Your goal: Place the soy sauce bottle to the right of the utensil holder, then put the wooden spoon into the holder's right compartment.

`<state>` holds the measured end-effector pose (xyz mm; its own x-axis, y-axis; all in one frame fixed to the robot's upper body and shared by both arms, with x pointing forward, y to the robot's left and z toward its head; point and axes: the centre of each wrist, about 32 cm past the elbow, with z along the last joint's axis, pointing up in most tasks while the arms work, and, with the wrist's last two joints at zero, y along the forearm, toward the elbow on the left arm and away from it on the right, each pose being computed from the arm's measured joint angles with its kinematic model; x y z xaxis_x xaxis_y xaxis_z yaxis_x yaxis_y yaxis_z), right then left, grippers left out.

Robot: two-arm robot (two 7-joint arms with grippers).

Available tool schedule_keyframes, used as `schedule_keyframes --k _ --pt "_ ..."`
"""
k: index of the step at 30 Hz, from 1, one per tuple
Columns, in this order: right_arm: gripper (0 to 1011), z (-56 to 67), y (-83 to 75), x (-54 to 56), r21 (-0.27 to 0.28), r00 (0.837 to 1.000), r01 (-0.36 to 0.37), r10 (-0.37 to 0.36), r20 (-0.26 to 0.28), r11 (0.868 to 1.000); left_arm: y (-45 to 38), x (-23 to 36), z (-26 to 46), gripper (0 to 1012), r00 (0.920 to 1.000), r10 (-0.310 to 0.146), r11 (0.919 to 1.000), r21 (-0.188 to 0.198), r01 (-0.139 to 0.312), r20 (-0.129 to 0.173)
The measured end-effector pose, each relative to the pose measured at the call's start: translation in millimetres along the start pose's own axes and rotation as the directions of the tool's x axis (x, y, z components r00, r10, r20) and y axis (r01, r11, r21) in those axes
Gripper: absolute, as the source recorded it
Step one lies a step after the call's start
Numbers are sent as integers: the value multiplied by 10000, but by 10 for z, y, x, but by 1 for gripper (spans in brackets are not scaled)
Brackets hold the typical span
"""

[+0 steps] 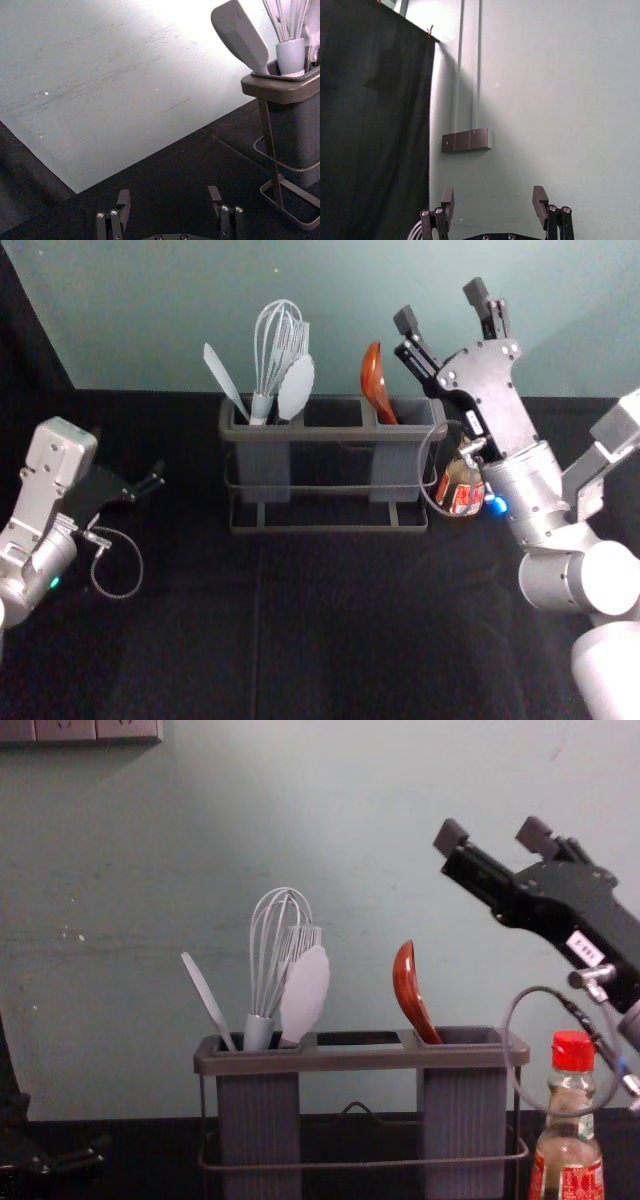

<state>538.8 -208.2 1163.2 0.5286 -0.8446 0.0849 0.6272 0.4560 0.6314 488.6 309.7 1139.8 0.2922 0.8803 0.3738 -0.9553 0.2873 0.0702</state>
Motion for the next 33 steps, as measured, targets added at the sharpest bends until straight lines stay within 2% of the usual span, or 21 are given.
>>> schedule_keyframes --k 9,15,22,33 --pt "1002 196 -62 178 185 9972 127 -140 737 9997 0 0 0 1011 10000 0 10000 0 0 0" --pt "1002 351 -105 351 172 9881 240 -264 1518 9996 0 0 0 1011 10000 -1 10000 0 1 1" --pt "1002 586 -159 544 -752 9634 927 -704 2586 9928 0 0 0 1011 10000 -1 10000 0 1 0" --pt "1003 815 -220 710 -1944 9406 1439 -731 3316 9703 0 0 0 1011 10000 0 10000 0 0 0"
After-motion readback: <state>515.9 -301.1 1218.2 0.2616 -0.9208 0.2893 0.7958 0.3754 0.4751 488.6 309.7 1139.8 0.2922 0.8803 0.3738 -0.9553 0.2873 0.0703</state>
